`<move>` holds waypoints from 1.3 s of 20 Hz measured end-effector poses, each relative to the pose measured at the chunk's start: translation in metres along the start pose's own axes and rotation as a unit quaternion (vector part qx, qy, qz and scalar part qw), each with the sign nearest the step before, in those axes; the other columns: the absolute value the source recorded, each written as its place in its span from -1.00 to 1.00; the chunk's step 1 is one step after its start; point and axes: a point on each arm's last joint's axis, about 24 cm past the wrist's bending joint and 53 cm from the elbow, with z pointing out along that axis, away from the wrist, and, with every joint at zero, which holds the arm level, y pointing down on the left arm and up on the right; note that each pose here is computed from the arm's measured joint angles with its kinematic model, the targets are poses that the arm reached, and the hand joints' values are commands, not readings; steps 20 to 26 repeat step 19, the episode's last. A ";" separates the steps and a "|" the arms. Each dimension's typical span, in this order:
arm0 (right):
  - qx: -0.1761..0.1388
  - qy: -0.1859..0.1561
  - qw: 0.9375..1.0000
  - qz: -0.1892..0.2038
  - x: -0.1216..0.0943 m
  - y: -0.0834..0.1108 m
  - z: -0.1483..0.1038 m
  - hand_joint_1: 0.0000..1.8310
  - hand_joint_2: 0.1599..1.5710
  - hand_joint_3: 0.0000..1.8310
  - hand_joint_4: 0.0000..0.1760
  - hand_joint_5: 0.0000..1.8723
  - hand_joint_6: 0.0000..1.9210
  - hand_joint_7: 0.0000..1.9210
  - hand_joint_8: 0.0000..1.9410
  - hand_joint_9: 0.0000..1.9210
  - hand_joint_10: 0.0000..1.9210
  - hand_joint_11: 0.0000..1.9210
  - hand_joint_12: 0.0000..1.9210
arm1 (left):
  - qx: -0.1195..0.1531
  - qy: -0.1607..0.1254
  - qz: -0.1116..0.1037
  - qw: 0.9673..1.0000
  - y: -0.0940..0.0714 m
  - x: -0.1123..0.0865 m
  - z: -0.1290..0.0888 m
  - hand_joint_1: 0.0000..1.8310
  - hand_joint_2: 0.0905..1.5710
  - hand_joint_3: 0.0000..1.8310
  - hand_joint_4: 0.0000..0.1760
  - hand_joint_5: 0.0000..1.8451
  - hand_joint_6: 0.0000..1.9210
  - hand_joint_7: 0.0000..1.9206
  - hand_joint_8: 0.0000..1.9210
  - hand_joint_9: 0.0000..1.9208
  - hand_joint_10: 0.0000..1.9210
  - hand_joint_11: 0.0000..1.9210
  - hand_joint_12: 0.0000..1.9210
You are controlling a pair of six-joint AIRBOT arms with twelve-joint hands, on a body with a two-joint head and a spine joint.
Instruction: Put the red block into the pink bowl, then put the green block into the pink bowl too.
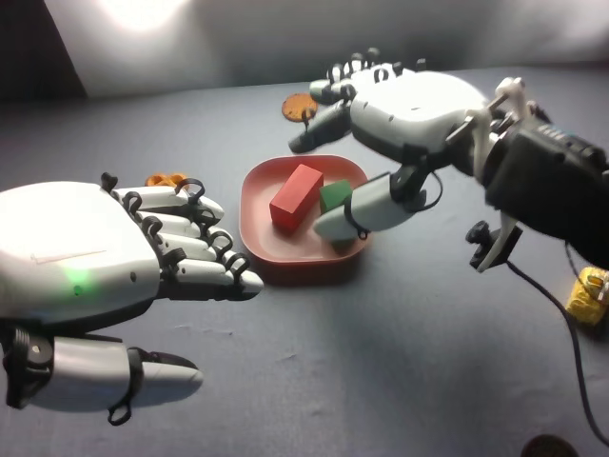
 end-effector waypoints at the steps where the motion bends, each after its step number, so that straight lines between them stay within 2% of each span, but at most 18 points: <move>1: -0.005 -0.001 1.000 0.000 -0.004 0.004 -0.003 -0.27 -0.03 -1.00 1.00 -0.60 -1.00 -0.95 -1.00 -1.00 -1.00 -1.00 -1.00 | 0.001 -0.001 -0.001 1.000 0.000 -0.001 0.000 -0.84 0.73 -1.00 -1.00 -0.63 -0.99 -0.63 -1.00 -0.71 -0.99 -1.00 -0.63; 2: -0.012 -0.002 1.000 -0.002 -0.009 0.010 -0.006 -0.26 -0.04 -1.00 1.00 -0.62 -1.00 -0.96 -1.00 -1.00 -1.00 -1.00 -1.00 | 0.001 -0.002 -0.002 1.000 -0.001 -0.001 0.000 -0.80 0.71 -1.00 -1.00 -0.63 -1.00 -0.63 -1.00 -0.71 -1.00 -1.00 -0.62; 3: -0.017 -0.001 1.000 -0.002 -0.012 0.014 -0.009 -0.19 -0.07 -1.00 0.69 -0.70 -1.00 -0.93 -0.99 -1.00 -1.00 -1.00 -1.00 | 0.000 -0.001 -0.003 1.000 0.000 -0.001 0.000 -0.74 0.70 -1.00 -1.00 -0.66 -1.00 -0.65 -1.00 -0.73 -1.00 -1.00 -0.67; 4: -0.021 -0.002 1.000 -0.003 -0.017 0.019 -0.011 -0.15 -0.09 -1.00 0.42 -0.72 -1.00 -0.91 -0.98 -1.00 -1.00 -1.00 -1.00 | 0.001 -0.002 -0.004 1.000 0.000 -0.001 0.000 -0.78 0.71 -1.00 -1.00 -0.67 -1.00 -0.66 -1.00 -0.74 -1.00 -1.00 -0.68; 5: -0.024 -0.004 1.000 -0.002 -0.021 0.022 -0.012 -0.15 -0.09 -1.00 0.42 -0.72 -1.00 -0.91 -0.98 -1.00 -1.00 -1.00 -1.00 | 0.000 -0.004 -0.009 1.000 0.000 -0.002 0.000 -0.78 0.71 -1.00 -1.00 -0.67 -1.00 -0.66 -1.00 -0.74 -1.00 -1.00 -0.68; 6: -0.025 -0.007 1.000 -0.003 -0.029 0.025 -0.016 -0.12 -0.09 -1.00 -0.19 -0.85 -1.00 -0.92 -0.99 -1.00 -1.00 -1.00 -1.00 | 0.000 -0.006 -0.009 1.000 0.000 -0.004 0.000 -0.82 0.74 -0.99 -1.00 -0.66 -0.99 -0.65 -1.00 -0.74 -1.00 -1.00 -0.68; 7: -0.027 -0.006 1.000 -0.004 -0.035 0.027 -0.020 -0.08 -0.09 -1.00 -0.34 -0.88 -1.00 -0.92 -1.00 -1.00 -1.00 -1.00 -1.00 | -0.001 -0.009 -0.008 1.000 0.001 -0.006 0.001 -0.81 0.74 -0.99 -1.00 -0.65 -0.99 -0.65 -1.00 -0.73 -1.00 -1.00 -0.66; 8: -0.028 -0.004 1.000 -0.010 -0.039 0.028 -0.024 -0.08 -0.09 -1.00 -0.34 -0.88 -1.00 -0.92 -1.00 -1.00 -1.00 -1.00 -1.00 | -0.002 -0.009 -0.008 1.000 0.001 -0.007 0.001 -0.81 0.74 -0.99 -1.00 -0.65 -0.99 -0.65 -1.00 -0.73 -1.00 -1.00 -0.66; 9: -0.035 0.000 0.999 -0.031 -0.045 0.032 -0.030 -0.16 -0.05 -1.00 -1.00 -0.99 -1.00 -0.99 -1.00 -1.00 -1.00 -0.99 -1.00 | -0.001 -0.010 -0.009 1.000 0.002 -0.007 0.002 -0.76 0.73 -1.00 -1.00 -0.65 -1.00 -0.65 -1.00 -0.73 -1.00 -1.00 -0.64; 11: -0.057 0.009 0.995 -0.078 -0.051 0.041 -0.050 -0.24 -0.03 -0.99 -1.00 -1.00 -1.00 -1.00 -1.00 -1.00 -1.00 -0.93 -0.97 | 0.000 -0.009 -0.008 1.000 0.001 -0.006 0.002 -0.81 0.73 -1.00 -1.00 -0.66 -0.99 -0.65 -1.00 -0.73 -1.00 -1.00 -0.63; 12: -0.062 0.018 0.994 -0.087 -0.051 0.042 -0.058 -0.31 -0.03 -0.99 -1.00 -1.00 -1.00 -1.00 -1.00 -1.00 -1.00 -0.93 -0.96 | 0.000 -0.009 -0.008 1.000 0.001 -0.007 0.002 -0.78 0.73 -1.00 -1.00 -0.66 -1.00 -0.66 -1.00 -0.73 -1.00 -1.00 -0.63; 14: -0.066 0.029 0.993 -0.092 -0.053 0.039 -0.068 -0.28 -0.02 -0.99 -1.00 -1.00 -1.00 -1.00 -1.00 -1.00 -1.00 -0.94 -0.96 | 0.000 -0.009 -0.009 1.000 0.000 -0.007 0.002 -0.79 0.74 -1.00 -1.00 -0.66 -1.00 -0.66 -1.00 -0.74 -1.00 -1.00 -0.63; 17: -0.059 0.038 0.993 -0.093 -0.071 0.021 -0.090 -0.33 -0.02 -0.99 -1.00 -1.00 -1.00 -1.00 -1.00 -1.00 -1.00 -0.94 -0.95 | 0.001 -0.009 -0.009 1.000 0.000 -0.006 0.002 -0.83 0.76 -0.99 -1.00 -0.67 -1.00 -0.68 -1.00 -0.75 -1.00 -1.00 -0.69; 18: -0.057 0.045 0.992 -0.100 -0.078 0.013 -0.100 -0.38 0.02 -1.00 -1.00 -1.00 -1.00 -1.00 -1.00 -1.00 -1.00 -1.00 -0.78 | 0.000 -0.009 -0.009 1.000 0.000 -0.006 0.002 -0.82 0.76 -1.00 -1.00 -0.67 -1.00 -0.67 -1.00 -0.74 -1.00 -1.00 -0.66; 19: -0.055 0.052 0.992 -0.100 -0.080 0.009 -0.105 -0.36 0.02 -1.00 -1.00 -1.00 -1.00 -1.00 -1.00 -1.00 -1.00 -1.00 -0.80 | 0.000 -0.009 -0.009 1.000 0.000 -0.006 0.002 -0.87 0.77 -0.99 -1.00 -0.69 -1.00 -0.69 -1.00 -0.76 -1.00 -1.00 -0.69; 26: -0.055 0.052 0.992 -0.100 -0.080 0.009 -0.105 -0.36 0.02 -1.00 -1.00 -1.00 -1.00 -1.00 -1.00 -1.00 -1.00 -1.00 -0.80 | 0.000 -0.009 -0.009 1.000 0.000 -0.006 0.002 -0.87 0.77 -0.99 -1.00 -0.69 -1.00 -0.69 -1.00 -0.76 -1.00 -1.00 -0.69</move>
